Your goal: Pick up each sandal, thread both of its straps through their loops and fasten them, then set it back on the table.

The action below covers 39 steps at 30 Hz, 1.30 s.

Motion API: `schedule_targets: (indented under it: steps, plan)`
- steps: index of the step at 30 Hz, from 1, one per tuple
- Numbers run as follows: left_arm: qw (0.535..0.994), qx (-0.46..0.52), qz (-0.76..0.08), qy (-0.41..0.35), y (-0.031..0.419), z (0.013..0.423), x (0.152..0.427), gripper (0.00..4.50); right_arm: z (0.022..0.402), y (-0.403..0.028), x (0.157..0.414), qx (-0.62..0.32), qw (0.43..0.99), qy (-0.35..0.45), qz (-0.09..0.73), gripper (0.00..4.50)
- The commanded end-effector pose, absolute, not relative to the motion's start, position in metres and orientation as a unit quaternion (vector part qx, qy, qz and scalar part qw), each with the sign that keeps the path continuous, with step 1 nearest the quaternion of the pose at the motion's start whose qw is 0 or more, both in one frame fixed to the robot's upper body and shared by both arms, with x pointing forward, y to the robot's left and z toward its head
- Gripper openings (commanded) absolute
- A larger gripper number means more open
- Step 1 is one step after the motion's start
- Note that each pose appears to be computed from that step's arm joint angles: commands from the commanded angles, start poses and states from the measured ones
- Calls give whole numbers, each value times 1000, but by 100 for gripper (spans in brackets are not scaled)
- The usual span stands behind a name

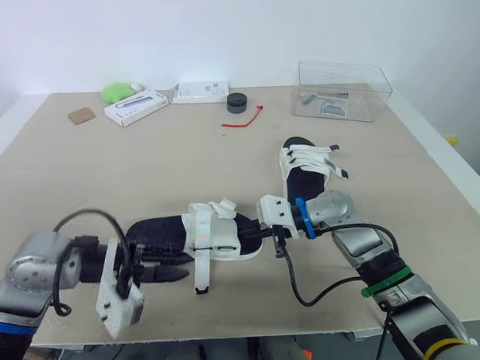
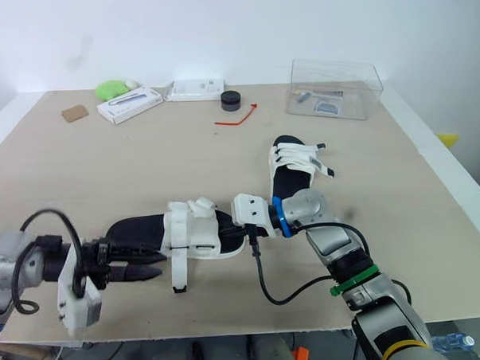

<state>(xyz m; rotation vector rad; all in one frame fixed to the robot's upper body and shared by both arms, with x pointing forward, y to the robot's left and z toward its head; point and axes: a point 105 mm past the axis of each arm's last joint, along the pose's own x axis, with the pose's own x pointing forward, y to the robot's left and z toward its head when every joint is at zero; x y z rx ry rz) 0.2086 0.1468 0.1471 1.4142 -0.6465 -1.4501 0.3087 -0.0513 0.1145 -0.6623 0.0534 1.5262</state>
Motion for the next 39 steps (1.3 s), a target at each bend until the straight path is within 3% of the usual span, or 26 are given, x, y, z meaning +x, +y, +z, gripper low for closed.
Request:
schedule_targets:
  steps: [1,9,16,27,30,31,39]
  plan:
    - [443,603,-595,-294,145,132,203,136,115,-50,307,-300,666,22,682,0]
    - [416,626,-591,-293,140,118,216,136,116,-49,307,-298,668,21,681,0]
    - [419,639,-565,-313,118,136,242,136,117,-51,308,-298,674,23,675,0]
    - [409,629,-588,-302,105,127,241,136,119,-53,310,-300,677,24,671,0]
    - [410,628,-592,-297,106,125,240,64,119,-54,310,-301,678,25,671,0]
    - [410,627,-592,-296,106,124,239,9,119,-54,310,-301,678,25,670,0]
    - [425,621,-581,-309,116,127,234,9,118,-51,310,-299,677,23,672,0]
